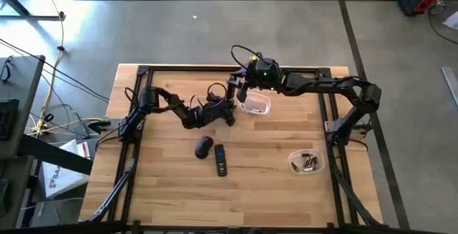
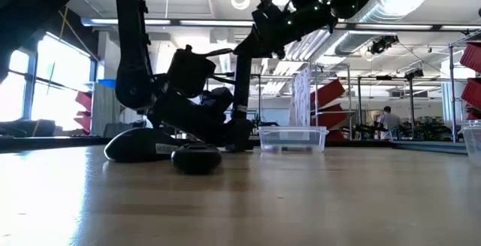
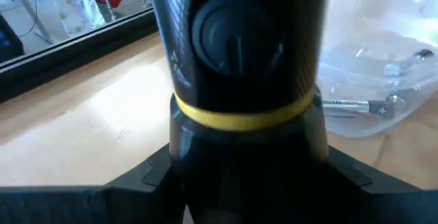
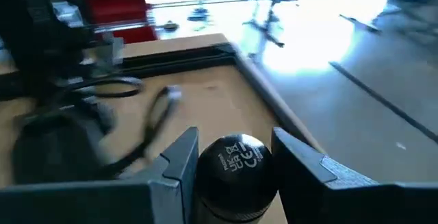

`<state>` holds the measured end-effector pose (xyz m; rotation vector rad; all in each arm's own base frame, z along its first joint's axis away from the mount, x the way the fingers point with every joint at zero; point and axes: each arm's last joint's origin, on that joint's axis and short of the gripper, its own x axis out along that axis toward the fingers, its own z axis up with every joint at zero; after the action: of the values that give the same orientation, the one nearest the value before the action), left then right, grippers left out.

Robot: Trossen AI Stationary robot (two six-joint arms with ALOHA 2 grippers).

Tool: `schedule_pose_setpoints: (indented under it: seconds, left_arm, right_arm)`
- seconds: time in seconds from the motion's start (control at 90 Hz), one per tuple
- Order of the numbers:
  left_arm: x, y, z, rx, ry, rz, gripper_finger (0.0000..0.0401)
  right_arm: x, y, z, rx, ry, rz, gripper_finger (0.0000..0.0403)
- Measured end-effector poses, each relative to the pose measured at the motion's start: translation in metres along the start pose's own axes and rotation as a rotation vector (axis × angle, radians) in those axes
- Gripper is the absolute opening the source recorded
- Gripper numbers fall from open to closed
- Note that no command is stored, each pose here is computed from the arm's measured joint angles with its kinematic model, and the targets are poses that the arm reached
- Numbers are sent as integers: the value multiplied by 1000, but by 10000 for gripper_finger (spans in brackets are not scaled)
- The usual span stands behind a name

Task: Insert battery
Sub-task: Close the flashlight battery compartment

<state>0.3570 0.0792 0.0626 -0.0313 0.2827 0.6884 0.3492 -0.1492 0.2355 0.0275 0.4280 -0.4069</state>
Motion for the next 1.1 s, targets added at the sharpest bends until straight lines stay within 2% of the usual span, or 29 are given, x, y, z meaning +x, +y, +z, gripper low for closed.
schedule_pose_setpoints:
  seconds: [0.156,0.344,0.5,0.656,0.722,1.1]
  left_arm:
    - [0,0,1,-16,-11,23,193]
    - [0,0,2,-24,-15,22,193]
    - [-1,0,0,-21,-10,9,193]
    - [-5,-3,-1,47,-15,-44,192]
    - [-8,-5,9,17,-44,-44,192]
    - [-15,-17,15,21,-108,-65,192]
  right_arm:
    - [0,-3,-2,117,12,-166,119]
    - [-1,5,-4,187,20,-247,122]
    - [-2,16,-3,204,16,-211,138]
    - [-1,34,-7,177,59,-74,150]
    - [0,41,-15,159,98,-43,156]
    - [-27,58,4,67,78,44,202]
